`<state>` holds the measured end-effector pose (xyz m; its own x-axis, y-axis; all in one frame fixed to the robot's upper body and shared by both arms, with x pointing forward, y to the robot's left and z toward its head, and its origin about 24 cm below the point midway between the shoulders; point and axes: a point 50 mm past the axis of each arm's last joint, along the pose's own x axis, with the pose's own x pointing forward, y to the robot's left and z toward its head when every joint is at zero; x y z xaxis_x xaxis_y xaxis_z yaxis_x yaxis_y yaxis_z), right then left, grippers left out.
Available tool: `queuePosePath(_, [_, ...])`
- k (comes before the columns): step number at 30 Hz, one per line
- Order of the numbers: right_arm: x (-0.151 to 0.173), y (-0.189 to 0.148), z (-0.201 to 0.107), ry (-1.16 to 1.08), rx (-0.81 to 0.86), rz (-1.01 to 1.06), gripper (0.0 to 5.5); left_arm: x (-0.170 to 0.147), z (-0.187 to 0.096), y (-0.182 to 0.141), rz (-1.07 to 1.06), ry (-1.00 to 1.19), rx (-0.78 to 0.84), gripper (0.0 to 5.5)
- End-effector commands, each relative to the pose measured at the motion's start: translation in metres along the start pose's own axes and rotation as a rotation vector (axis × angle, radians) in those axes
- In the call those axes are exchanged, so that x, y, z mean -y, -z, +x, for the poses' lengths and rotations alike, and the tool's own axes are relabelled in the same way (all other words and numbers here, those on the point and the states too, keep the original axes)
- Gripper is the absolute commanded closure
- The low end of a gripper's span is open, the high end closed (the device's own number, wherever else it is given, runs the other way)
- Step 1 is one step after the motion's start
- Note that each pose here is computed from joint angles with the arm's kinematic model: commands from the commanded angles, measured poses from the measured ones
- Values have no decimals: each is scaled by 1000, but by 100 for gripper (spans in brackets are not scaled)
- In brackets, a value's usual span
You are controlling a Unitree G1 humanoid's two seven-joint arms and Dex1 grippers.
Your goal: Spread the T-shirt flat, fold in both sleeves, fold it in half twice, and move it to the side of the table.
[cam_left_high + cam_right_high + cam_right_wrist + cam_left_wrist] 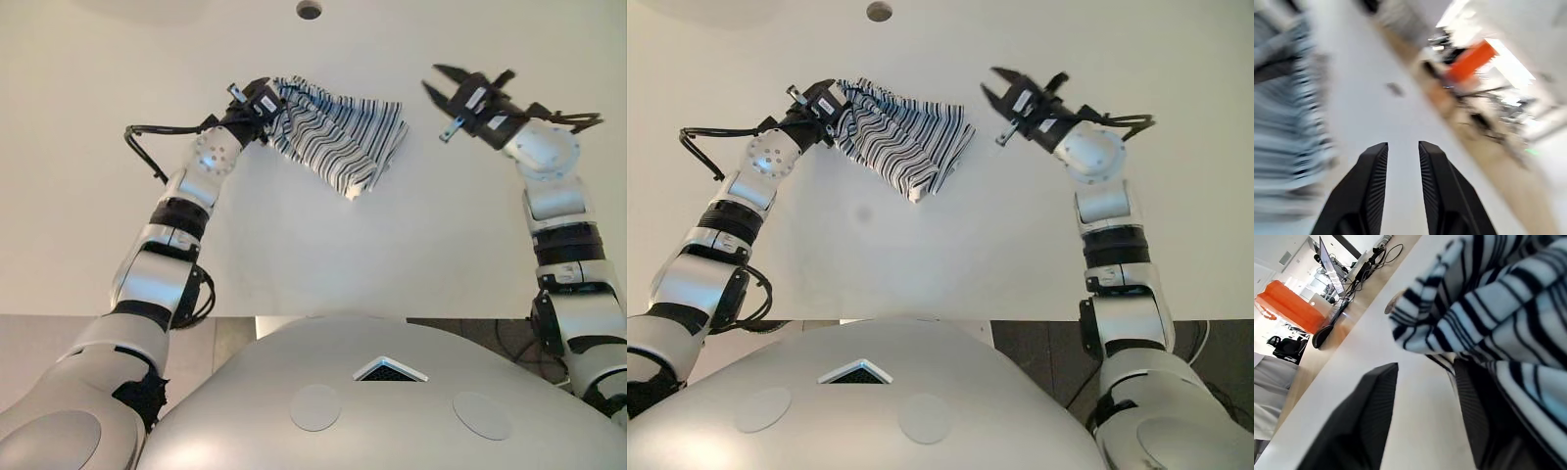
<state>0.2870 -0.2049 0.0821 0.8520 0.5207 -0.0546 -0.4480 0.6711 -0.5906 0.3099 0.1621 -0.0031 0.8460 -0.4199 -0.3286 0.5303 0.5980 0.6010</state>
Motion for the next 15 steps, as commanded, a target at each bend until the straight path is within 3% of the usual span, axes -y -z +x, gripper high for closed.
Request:
queuePosePath(1, [-15,-40,-1,-9,187,97,432,43,-12,31,10,148,-138,288])
queuePosePath(3, [-44,-58,1,-156,245,141,432,46,-12,30,28,154,-132,259])
queuePosePath(7, [-83,-72,8,-358,248,155,432,52,-11,27,61,164,-116,256])
queuePosePath(12, [-119,-52,-2,-556,100,188,432,59,-11,22,113,166,-84,256])
queuePosePath(15, [-120,-46,-5,-563,47,163,432,61,-11,19,133,164,-70,256])
